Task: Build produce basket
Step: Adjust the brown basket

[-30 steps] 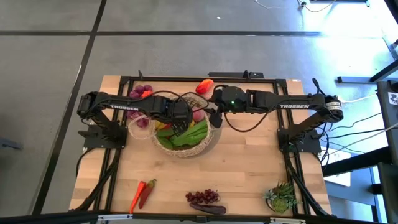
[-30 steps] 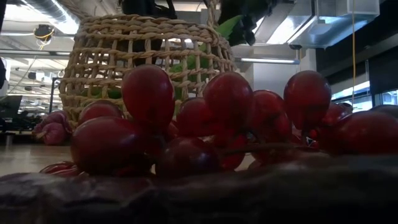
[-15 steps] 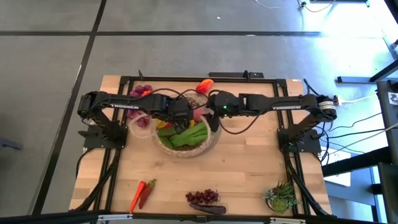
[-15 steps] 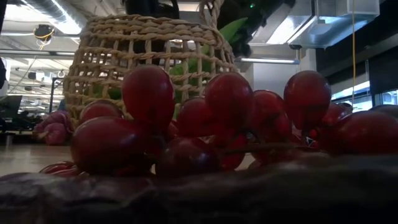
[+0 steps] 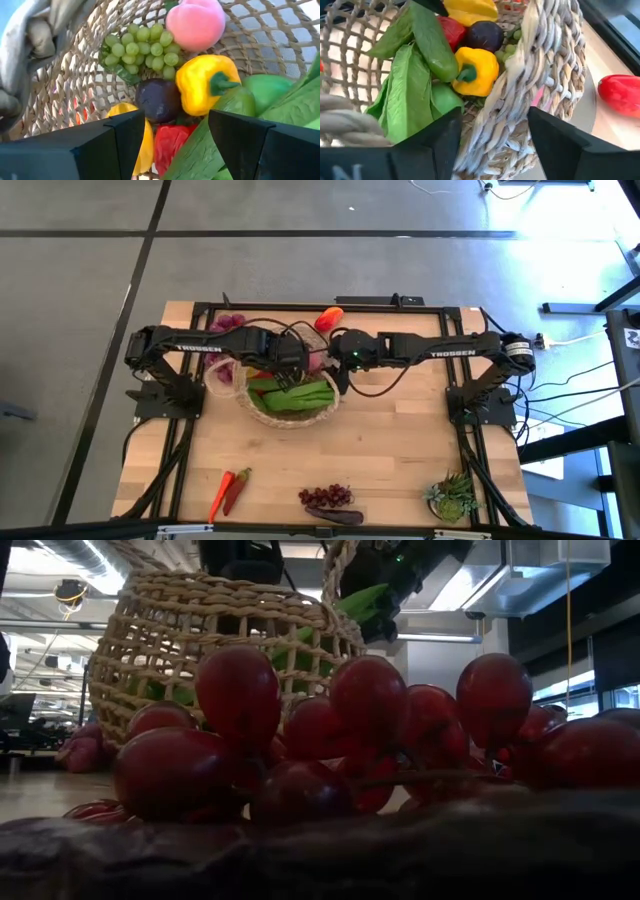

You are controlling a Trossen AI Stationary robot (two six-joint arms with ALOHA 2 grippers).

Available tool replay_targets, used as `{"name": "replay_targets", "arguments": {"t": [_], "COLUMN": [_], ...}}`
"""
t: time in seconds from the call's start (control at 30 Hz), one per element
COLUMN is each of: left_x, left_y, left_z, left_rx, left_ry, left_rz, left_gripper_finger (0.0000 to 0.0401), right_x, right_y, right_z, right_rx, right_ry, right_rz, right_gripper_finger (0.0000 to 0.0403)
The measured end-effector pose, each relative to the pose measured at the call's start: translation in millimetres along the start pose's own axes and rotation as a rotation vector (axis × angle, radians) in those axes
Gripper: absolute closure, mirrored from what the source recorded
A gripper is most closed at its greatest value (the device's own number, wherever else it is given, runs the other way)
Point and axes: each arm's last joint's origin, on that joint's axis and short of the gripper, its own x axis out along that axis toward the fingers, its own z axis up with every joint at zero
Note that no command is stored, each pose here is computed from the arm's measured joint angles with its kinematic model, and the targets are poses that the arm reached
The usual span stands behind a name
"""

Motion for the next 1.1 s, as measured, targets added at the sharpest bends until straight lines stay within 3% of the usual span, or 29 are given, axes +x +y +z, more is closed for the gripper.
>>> {"name": "replay_targets", "arguments": {"t": [0.17,0.4,1.1], "left_x": [0.8,0.7,0.7], "left_y": [1.2,0.8,0.8], "left_z": [0.4,0.2,0.4], "left_rx": [-0.004,-0.002,-0.002], "left_ry": [0.012,0.025,0.020], "left_rz": [-0.009,-0.030,-0.026], "left_gripper_finger": [0.0190,0.0190,0.0190], "right_x": [0.3,0.5,0.5], "right_y": [2.3,2.8,4.7], "right_z": [1.4,2.2,6.6], "right_rx": [-0.011,0.107,0.161], "right_ry": [-0.005,-0.010,-0.062], "right_rz": [0.080,0.084,0.080], "right_gripper_finger": [0.0180,0.0180,0.0180]}}
